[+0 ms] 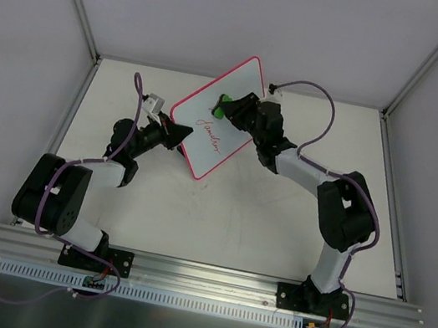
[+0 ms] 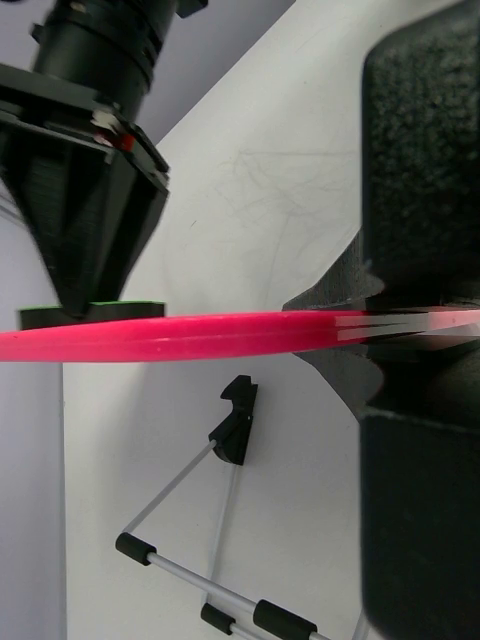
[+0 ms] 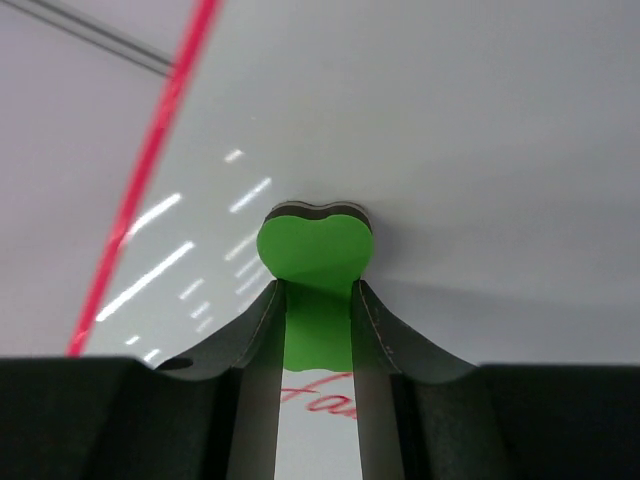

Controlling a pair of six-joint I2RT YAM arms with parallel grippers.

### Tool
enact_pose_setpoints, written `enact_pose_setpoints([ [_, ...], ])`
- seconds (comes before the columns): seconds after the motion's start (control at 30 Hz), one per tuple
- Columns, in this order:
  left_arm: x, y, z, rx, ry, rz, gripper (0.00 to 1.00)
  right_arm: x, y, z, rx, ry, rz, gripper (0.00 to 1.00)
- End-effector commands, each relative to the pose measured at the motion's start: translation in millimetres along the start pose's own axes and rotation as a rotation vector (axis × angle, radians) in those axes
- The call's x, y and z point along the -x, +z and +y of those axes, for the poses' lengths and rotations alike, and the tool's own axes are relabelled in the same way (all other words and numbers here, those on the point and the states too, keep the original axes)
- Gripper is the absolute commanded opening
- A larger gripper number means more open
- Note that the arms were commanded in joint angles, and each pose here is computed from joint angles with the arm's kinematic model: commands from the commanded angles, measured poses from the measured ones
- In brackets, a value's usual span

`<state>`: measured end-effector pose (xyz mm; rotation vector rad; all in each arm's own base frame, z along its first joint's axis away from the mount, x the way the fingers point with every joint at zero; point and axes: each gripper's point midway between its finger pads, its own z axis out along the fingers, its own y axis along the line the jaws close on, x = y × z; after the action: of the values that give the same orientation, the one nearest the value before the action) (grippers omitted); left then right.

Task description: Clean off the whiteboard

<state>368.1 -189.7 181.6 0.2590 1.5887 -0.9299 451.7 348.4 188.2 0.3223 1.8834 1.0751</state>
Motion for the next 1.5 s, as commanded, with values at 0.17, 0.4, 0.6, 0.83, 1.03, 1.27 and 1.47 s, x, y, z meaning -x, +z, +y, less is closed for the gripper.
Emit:
enact_pose_setpoints([
  [0.17,3,-1,-67,-0.301,0.057,0.043,0.00,10,-7,97,0.231,-0.064,0.014,0.00],
  [0.4,3,-1,-66,-0.298,0.056,0.047,0.00,4,-17,41,0.095,-0.082,0.007,0.00],
  [0.6,5,-2,-67,-0.298,0.060,0.046,0.00,-3,-28,-18,-0.049,-0.105,-0.006,0.00],
  [0.83,6,-1,-67,-0.300,0.057,0.046,0.00,-35,-38,-63,-0.144,-0.108,0.054,0.00],
  [1.03,4,0,-67,-0.307,0.053,0.053,0.00,-71,-45,-105,-0.240,-0.027,0.119,0.00],
  [1.27,0,1,-68,-0.315,0.032,0.066,0.00,-60,-25,-45,-0.085,-0.154,0.120,0.00],
  [1.47,1,0,-69,-0.317,0.036,0.065,0.00,-30,-17,16,0.056,-0.345,0.096,0.00],
])
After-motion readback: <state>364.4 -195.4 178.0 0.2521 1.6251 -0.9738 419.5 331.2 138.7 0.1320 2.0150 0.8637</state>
